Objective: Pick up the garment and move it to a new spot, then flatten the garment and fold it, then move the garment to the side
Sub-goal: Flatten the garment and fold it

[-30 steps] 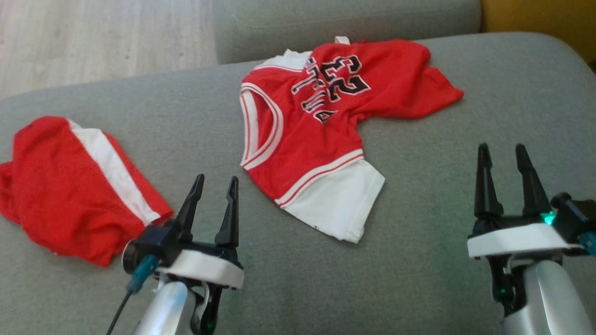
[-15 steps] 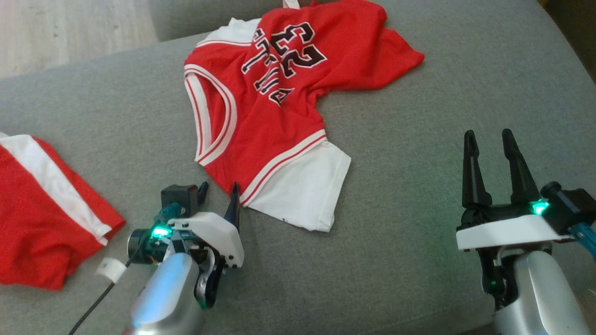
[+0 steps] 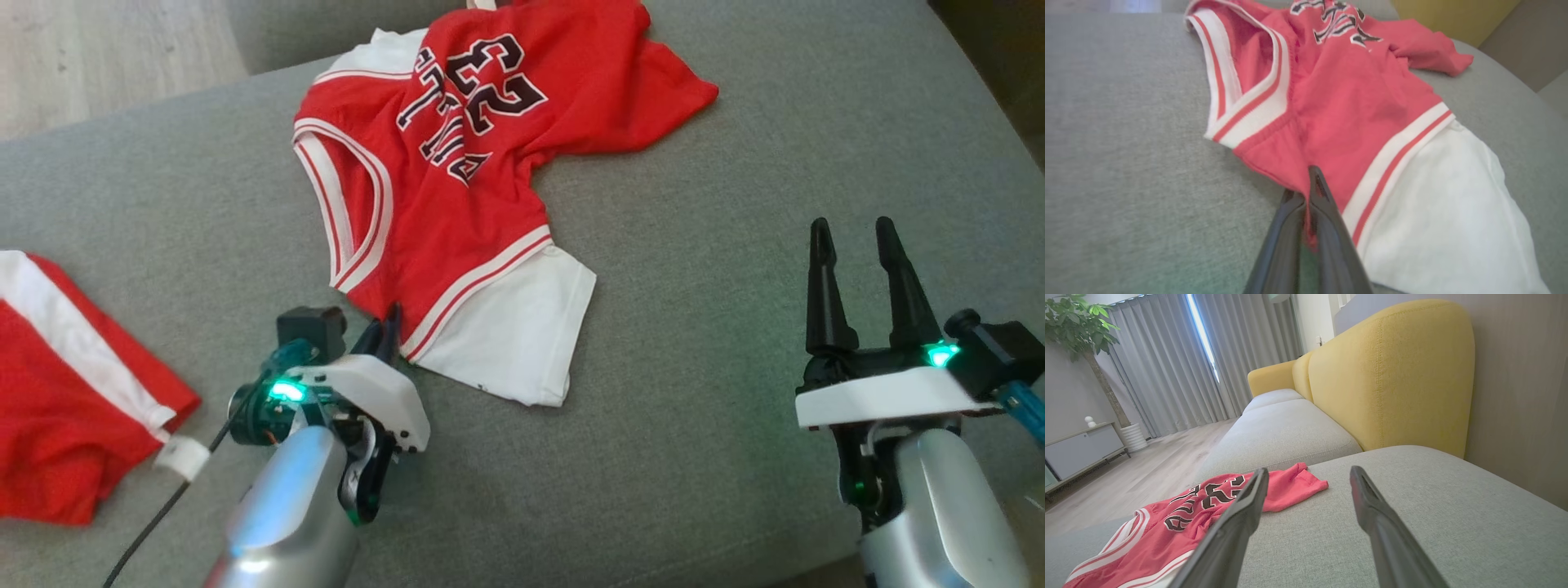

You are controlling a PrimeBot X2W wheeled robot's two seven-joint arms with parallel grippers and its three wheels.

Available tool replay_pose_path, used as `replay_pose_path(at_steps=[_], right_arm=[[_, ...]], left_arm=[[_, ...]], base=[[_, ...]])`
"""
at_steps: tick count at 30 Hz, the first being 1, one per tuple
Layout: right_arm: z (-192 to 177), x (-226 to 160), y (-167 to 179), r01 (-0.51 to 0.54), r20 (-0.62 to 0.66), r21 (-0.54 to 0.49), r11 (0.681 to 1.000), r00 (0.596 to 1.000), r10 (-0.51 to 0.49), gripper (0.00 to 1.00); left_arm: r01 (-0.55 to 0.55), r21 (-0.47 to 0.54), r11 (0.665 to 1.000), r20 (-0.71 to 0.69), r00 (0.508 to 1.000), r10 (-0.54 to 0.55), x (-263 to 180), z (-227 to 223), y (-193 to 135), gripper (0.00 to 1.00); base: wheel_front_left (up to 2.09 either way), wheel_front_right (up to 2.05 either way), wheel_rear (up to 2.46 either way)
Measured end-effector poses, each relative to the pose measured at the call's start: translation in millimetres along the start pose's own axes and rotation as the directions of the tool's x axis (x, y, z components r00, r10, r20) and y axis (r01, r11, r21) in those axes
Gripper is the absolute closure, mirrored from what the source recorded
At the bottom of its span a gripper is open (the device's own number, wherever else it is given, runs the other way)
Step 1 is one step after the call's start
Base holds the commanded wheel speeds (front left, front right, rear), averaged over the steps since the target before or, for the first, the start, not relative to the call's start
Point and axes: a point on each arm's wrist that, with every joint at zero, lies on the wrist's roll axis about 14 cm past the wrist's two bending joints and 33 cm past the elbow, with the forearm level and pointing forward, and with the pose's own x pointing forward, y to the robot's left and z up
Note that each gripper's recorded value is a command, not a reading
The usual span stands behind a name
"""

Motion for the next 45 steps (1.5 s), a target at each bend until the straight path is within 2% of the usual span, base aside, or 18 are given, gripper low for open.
replay_pose_path(at_steps=[8,12,18,25,26,27,28,32,39,41,45], right_arm=[[-1,4,10,-0.027,0.003,0.011,1.000,1.000,0.027,0.00],[-3,7,16,-0.045,-0.003,0.011,0.999,0.999,0.046,0.00],[-9,9,21,-0.058,-0.019,0.014,0.998,0.998,0.059,0.00],[-14,10,23,-0.063,-0.041,0.011,0.998,0.997,0.064,0.00],[-15,11,24,-0.066,-0.044,0.011,0.998,0.997,0.066,0.00],[-17,11,25,-0.070,-0.051,0.008,0.998,0.996,0.070,0.00],[-18,11,26,-0.074,-0.058,0.005,0.997,0.996,0.074,0.00],[-18,13,33,-0.091,-0.058,0.008,0.996,0.994,0.091,0.00],[-10,15,51,-0.146,-0.034,-0.005,0.989,0.989,0.146,0.00],[-7,15,57,-0.161,-0.023,0.000,0.987,0.987,0.161,0.00],[-3,13,65,-0.182,-0.013,0.003,0.983,0.983,0.182,0.00]], left_arm=[[-0.100,-0.056,0.993,0.198,0.974,0.109,-20,38,33,1.00],[-0.154,-0.048,0.987,0.253,0.954,0.161,-33,53,54,1.00],[-0.219,-0.017,0.976,0.282,0.935,0.214,-51,63,83,1.00],[-0.300,0.053,0.952,0.235,0.931,0.280,-73,58,118,1.00],[-0.307,0.062,0.950,0.227,0.931,0.286,-75,57,121,0.66],[-0.310,0.072,0.948,0.227,0.931,0.287,-76,56,122,0.03],[-0.313,0.084,0.946,0.232,0.929,0.287,-77,56,122,0.00],[-0.340,0.069,0.938,0.317,0.899,0.302,-86,71,124,0.00],[-0.313,0.024,0.949,0.522,0.814,0.255,-109,110,100,0.00],[-0.308,0.017,0.951,0.550,0.797,0.248,-119,111,94,0.00],[-0.303,-0.002,0.953,0.552,0.794,0.254,-132,95,88,0.00]], base=[[0.00,0.00,0.00],[0.00,0.00,0.00],[0.00,0.00,0.00],[0.00,0.00,0.00],[0.00,0.00,0.00],[0.00,0.00,0.00],[0.00,0.00,0.00],[0.00,0.00,0.00],[0.00,0.00,0.00],[0.00,0.00,0.00],[0.00,0.00,0.00]])
